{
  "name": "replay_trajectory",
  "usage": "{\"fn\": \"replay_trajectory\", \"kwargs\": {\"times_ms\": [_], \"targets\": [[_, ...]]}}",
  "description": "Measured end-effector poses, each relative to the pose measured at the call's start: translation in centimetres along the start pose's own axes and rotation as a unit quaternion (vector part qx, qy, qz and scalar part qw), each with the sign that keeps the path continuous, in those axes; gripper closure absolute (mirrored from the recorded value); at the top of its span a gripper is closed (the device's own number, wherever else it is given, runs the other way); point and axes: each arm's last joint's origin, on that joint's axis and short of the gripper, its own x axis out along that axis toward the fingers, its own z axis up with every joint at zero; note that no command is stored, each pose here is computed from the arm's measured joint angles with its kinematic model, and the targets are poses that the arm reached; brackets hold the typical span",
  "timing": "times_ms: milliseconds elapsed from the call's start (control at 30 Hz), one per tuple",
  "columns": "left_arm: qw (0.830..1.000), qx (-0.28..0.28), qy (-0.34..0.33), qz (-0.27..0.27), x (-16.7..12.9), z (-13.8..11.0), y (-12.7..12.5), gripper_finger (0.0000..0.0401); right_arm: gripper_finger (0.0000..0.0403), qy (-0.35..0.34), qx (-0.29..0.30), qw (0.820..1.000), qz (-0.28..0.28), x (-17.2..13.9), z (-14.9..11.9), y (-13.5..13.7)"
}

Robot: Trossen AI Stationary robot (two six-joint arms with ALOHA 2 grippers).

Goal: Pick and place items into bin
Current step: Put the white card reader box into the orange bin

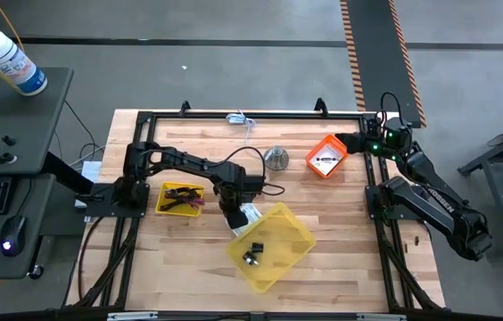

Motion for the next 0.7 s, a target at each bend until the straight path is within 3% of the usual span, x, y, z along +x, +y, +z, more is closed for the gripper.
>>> {"fn": "replay_trajectory", "kwargs": {"times_ms": [400,700], "targets": [[1.0,-0.007,-0.022,0.014,-1.2,0.5,0.7,0.04,0.0258,-0.003,0.0,1.0,-0.004,0.0,0.0,0.0],[0.996,-0.007,-0.076,0.045,-5.3,1.3,1.3,0.0401,0.0259,-0.003,0.0,1.0,-0.003,0.0,0.0,0.0]]}}
